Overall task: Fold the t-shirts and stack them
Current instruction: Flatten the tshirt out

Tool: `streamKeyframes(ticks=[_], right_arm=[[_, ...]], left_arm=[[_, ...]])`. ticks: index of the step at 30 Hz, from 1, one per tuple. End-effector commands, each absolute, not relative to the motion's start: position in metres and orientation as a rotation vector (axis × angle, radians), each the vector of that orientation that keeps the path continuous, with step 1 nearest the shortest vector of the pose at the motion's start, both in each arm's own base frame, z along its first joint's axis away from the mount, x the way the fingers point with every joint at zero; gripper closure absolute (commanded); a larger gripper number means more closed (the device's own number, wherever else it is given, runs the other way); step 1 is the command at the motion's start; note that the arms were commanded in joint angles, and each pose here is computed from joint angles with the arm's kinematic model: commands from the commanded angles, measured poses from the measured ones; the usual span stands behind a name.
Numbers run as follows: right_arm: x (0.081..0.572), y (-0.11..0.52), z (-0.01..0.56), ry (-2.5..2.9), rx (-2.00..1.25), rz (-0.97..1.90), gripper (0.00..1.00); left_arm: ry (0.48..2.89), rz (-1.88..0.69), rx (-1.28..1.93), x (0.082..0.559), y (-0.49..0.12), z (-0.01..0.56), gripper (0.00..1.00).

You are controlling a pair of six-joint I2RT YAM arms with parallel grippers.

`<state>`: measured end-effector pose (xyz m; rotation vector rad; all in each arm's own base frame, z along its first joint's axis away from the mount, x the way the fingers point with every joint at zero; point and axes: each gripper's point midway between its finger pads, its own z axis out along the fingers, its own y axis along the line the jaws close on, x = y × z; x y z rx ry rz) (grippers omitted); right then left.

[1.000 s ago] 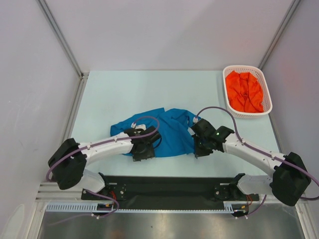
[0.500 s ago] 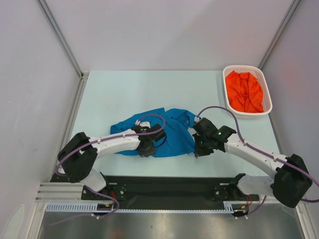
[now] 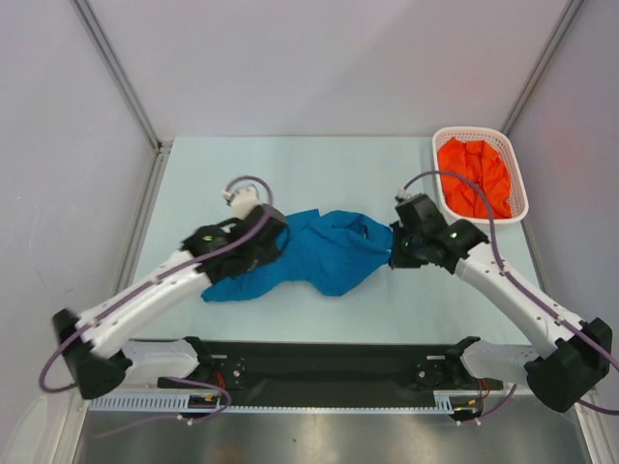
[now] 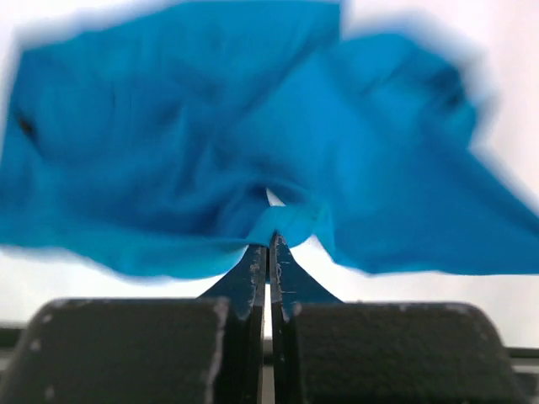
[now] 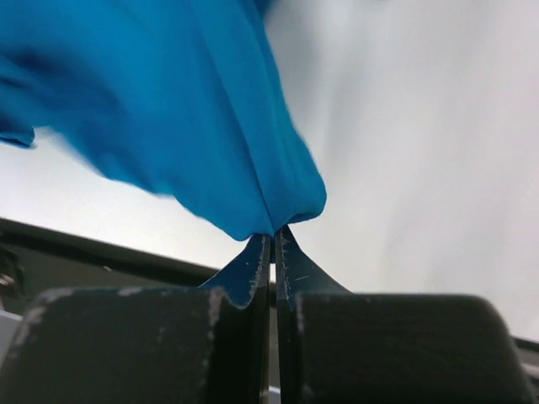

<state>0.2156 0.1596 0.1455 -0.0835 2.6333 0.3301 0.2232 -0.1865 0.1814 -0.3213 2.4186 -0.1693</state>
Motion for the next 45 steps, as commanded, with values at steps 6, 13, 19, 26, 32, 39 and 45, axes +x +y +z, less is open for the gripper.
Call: streamKeyframes(ticks=[6, 13, 19, 26, 32, 39, 45], right_arm=[[0.279, 0.131, 0.3, 2.233, -0.066, 0.213, 1.0], [0.288, 0.105, 0.394, 2.045, 0.018, 0.153, 1.0], [0.263, 0.106, 0.464, 1.897, -0.005, 0.299, 1.0], [0.203, 0.121, 0.531, 1.698, -0.151, 0.584, 1.0], [0.172, 0.134, 0.537, 1.673, -0.183, 0.765, 1.0], [0.214, 0.153, 0.478, 1.865, -0.062, 0.757, 1.0], [0.328, 0.172, 0.382, 2.077, -0.032, 0.496, 1.0]], left_arm=[[1.763, -0.379, -0.309, 0.23, -0.091, 0.417, 1.0], [1.475, -0.234, -0.306, 0.193, -0.016, 0.534, 1.0], [1.166, -0.252, -0.307, 0.143, 0.034, 0.64, 1.0], [0.909, -0.416, -0.187, 0.092, 0.04, 0.713, 1.0], [0.932, -0.512, -0.077, 0.1, 0.004, 0.71, 1.0], [1.167, -0.443, -0.018, 0.191, -0.071, 0.635, 1.0], [1.348, -0.178, -0.099, 0.323, -0.102, 0.534, 1.0]])
